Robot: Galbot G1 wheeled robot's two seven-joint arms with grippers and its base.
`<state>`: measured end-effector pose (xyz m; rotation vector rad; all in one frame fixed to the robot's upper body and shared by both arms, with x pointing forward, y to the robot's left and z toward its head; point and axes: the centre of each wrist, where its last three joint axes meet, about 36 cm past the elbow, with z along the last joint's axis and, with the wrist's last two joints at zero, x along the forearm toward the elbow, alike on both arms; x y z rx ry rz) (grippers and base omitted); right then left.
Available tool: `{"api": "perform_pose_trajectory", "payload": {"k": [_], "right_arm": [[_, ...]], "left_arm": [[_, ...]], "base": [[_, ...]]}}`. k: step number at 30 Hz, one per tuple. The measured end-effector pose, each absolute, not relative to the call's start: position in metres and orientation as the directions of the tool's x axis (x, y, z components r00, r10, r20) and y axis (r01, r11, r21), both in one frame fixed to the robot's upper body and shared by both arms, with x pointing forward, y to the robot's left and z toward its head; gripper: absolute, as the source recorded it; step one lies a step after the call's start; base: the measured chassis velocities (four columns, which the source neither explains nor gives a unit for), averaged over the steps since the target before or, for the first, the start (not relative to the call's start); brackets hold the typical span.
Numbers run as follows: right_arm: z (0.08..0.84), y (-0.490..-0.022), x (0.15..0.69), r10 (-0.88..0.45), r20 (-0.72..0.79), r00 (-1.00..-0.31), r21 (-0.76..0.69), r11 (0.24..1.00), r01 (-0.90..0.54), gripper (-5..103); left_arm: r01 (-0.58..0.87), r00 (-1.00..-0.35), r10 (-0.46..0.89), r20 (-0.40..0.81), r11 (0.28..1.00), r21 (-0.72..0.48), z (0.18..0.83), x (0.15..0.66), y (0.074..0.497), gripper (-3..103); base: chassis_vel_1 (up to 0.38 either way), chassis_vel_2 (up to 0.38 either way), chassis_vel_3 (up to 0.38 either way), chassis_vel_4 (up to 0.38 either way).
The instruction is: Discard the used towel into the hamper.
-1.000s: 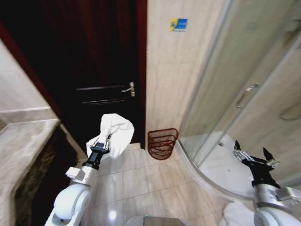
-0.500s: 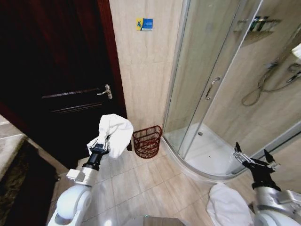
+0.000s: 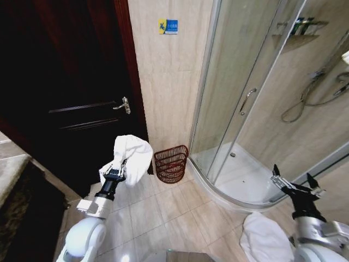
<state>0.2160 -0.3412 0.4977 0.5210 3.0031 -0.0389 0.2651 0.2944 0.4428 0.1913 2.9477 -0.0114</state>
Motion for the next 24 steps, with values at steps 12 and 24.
{"api": "perform_pose_trajectory", "payload": {"k": [12,24], "right_arm": [[0.496,-0.337,0.217,0.324,-0.095,-0.941,-0.017,0.945,0.327,100],[0.487,-0.333,0.213,0.246,-0.094,-0.965,-0.023,0.968,0.249,100]], "left_arm": [[0.114,-0.977,0.111,-0.181,0.993,-0.008,0.435,0.265,0.301,15],[0.088,-0.980,0.086,-0.180,0.996,-0.008,0.433,0.264,0.304,15]], "base": [[0.000,0.000,0.000,0.000],[0.000,0.000,0.000,0.000]]}}
